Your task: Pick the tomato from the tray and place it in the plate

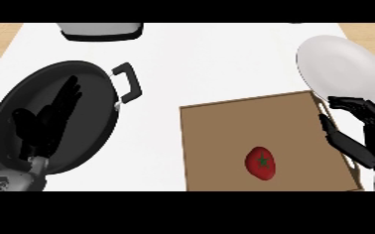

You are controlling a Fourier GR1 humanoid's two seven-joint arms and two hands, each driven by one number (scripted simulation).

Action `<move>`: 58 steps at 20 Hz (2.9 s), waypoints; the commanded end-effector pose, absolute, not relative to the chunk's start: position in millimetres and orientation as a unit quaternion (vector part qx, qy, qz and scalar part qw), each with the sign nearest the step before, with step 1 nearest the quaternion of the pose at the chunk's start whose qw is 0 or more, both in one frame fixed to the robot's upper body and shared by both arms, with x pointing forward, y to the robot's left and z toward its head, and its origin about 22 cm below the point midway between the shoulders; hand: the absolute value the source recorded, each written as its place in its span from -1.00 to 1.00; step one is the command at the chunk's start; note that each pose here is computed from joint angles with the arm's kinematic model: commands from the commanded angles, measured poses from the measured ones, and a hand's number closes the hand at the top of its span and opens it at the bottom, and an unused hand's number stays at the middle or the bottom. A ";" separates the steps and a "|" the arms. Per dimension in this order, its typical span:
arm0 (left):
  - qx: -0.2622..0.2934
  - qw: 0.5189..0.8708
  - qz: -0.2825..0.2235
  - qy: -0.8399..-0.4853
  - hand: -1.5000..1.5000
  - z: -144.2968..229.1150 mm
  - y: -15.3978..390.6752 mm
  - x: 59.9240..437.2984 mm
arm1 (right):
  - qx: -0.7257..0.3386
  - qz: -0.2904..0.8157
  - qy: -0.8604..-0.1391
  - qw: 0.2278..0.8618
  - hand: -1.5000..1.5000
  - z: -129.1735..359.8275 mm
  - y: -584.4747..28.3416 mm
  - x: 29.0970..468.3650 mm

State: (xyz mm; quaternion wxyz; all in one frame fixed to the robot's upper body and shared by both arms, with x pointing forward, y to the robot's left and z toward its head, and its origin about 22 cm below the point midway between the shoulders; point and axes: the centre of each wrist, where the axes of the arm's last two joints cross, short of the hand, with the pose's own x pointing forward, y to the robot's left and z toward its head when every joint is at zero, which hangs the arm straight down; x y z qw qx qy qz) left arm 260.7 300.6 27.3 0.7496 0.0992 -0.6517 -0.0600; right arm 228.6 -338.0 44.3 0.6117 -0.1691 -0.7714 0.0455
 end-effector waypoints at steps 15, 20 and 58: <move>0.082 0.758 -0.042 -0.645 0.00 12.0 282.6 264.6 | -0.229 0.188 -0.723 0.624 -1.00 32.4 -305.9 136.2; 0.086 0.754 -0.029 -0.651 0.00 15.7 294.2 269.9 | -0.228 0.225 -0.689 0.650 -1.00 51.6 -298.4 123.2; 0.079 0.758 -0.040 -0.647 0.00 22.9 296.4 295.2 | -0.269 0.446 -0.469 0.713 -1.00 25.9 -229.0 211.9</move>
